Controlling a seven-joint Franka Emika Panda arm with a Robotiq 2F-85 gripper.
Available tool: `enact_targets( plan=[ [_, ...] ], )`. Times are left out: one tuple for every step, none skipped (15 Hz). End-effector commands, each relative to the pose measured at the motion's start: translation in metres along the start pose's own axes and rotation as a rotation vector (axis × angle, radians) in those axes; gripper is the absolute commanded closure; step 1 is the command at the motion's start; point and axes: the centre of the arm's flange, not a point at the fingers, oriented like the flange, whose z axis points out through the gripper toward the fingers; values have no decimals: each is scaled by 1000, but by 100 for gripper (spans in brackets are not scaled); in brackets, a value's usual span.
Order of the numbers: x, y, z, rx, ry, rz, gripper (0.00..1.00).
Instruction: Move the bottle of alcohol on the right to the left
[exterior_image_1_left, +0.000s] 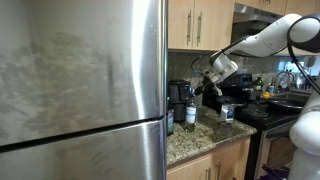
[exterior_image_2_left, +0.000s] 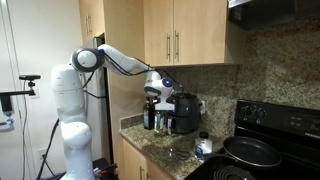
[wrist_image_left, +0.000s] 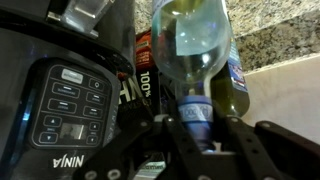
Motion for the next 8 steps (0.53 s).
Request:
enact_targets(
  plan=[
    [13, 4, -2, 59, 73, -107, 94],
    [13, 2, -1, 69, 100, -96, 94],
    [60, 4, 52, 74, 128, -70, 94],
    [9, -6, 12, 57, 55, -58, 78],
    [21, -8, 25, 70, 77, -58, 78],
    [33, -11, 38, 85, 89, -62, 78],
    [43, -14, 52, 102, 92, -67, 94],
    [43, -15, 60, 83, 58, -93, 94]
  ],
)
